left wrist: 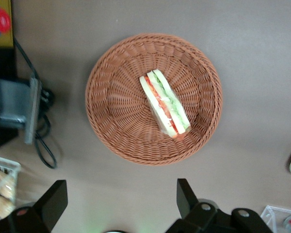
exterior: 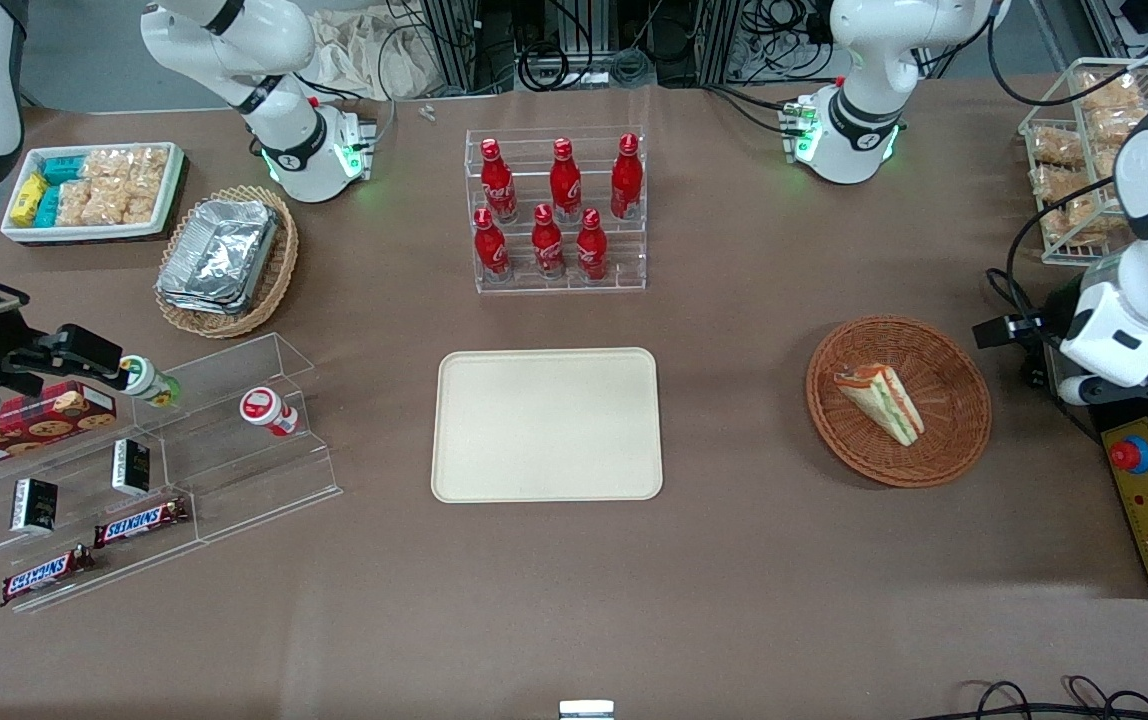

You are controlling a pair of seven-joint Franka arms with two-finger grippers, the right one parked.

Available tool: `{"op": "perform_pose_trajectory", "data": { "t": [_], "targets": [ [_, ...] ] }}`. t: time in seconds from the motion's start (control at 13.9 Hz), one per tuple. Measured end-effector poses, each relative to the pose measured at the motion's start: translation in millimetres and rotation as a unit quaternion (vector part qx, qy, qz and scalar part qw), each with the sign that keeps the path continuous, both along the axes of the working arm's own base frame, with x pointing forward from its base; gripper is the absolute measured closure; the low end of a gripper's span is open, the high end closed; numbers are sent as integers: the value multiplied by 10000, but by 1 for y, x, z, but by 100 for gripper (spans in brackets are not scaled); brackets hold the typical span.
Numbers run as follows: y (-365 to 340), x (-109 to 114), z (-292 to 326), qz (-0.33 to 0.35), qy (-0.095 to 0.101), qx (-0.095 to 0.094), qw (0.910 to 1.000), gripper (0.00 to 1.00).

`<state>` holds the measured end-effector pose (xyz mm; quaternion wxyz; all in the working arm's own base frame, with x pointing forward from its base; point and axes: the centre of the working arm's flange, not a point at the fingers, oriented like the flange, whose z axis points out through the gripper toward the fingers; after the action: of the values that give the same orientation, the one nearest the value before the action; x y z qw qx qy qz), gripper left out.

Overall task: Place sandwich from basket to tray
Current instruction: 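Lower the open left gripper onto the wrapped sandwich in the basket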

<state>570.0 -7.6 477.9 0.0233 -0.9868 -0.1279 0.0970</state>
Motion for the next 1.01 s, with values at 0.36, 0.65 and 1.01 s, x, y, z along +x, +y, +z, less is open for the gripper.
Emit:
{"op": "perform_pose_trajectory", "data": {
  "t": [0.36,0.65,1.01],
  "targets": [
    [-40,4,-73,842,-68,13,9964,0],
    [-43,-3,-124,1359,24,22,9907,0],
    [-53,-1,-169,1918,3,87,9814,0]
  ]
}}
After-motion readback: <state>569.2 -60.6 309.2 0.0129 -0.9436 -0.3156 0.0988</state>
